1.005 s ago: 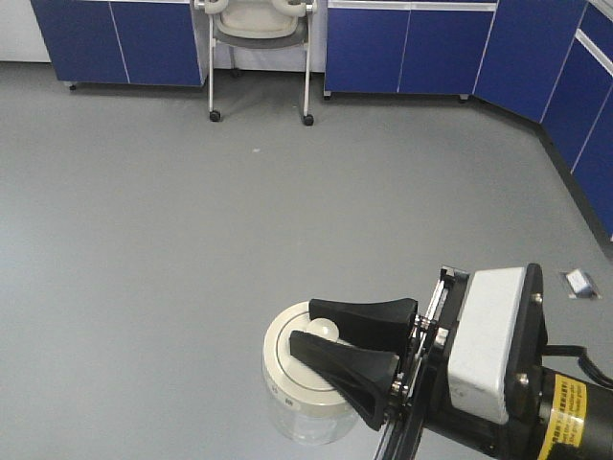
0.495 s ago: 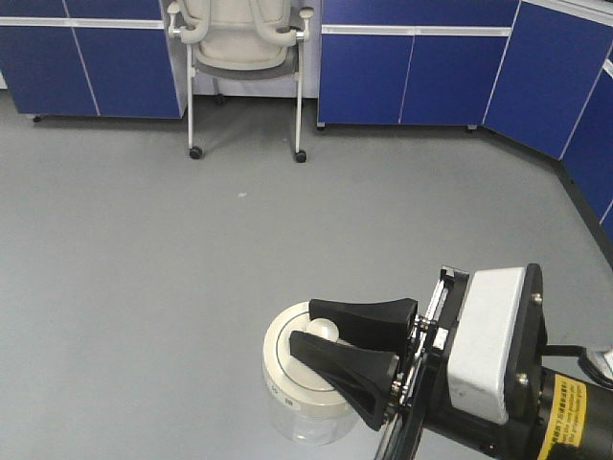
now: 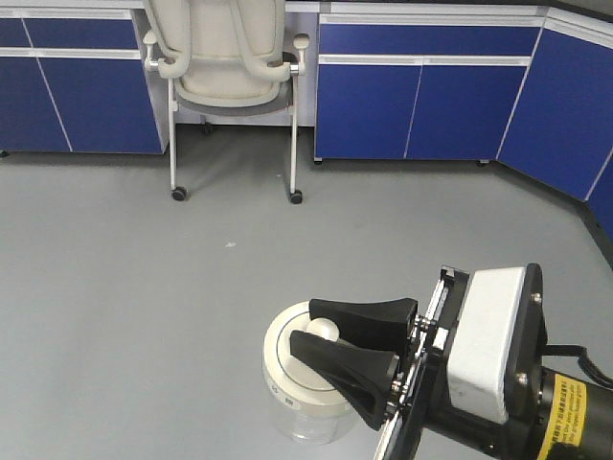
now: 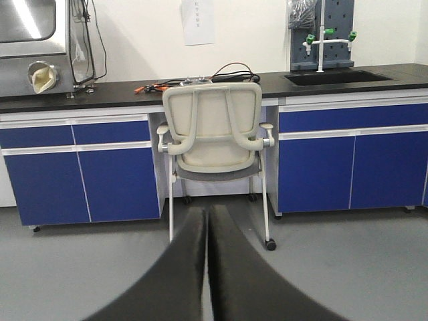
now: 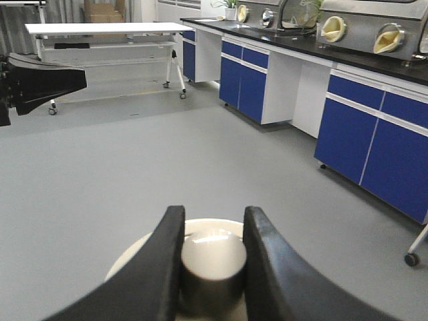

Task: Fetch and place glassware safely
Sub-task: 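Drive the base across the lab carrying the jar in the right gripper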

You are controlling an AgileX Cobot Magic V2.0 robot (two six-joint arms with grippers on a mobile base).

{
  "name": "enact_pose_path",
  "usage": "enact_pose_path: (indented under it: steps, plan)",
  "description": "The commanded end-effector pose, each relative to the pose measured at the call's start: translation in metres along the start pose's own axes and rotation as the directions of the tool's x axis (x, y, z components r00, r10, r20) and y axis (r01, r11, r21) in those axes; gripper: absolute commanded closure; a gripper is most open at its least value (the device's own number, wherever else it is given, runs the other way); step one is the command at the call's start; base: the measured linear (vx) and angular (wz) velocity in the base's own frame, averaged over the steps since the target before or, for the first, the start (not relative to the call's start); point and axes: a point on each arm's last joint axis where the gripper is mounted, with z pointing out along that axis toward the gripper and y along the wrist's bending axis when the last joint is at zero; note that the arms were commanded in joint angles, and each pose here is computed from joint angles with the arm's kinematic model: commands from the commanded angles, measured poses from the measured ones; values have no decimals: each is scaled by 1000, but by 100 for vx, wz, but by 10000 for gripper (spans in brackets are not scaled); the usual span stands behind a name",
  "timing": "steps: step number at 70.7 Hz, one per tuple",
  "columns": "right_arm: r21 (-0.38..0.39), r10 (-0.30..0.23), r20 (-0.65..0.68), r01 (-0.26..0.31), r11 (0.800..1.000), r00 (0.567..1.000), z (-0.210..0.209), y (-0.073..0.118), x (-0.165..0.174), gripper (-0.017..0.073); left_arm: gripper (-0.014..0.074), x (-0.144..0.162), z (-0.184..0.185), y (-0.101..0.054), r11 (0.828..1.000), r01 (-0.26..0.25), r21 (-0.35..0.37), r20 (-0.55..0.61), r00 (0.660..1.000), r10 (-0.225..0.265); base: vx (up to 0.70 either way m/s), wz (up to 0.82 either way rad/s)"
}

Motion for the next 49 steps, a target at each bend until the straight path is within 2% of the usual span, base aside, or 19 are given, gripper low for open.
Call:
enact_pose_path:
  steps: [1,29,49]
  plan:
    - [-34,5,131,0,999,991,0,2,-22,563,601,-14,-1,0,1000,18,8,85,996,-18,51,-2]
    - [-34,5,131,0,999,991,0,2,-22,563,601,-14,-1,0,1000,18,8,85,996,-18,46,-6]
    - [-34,5,131,0,999,991,0,2,-22,563,601,-14,-1,0,1000,18,8,85,996,-18,32,-26]
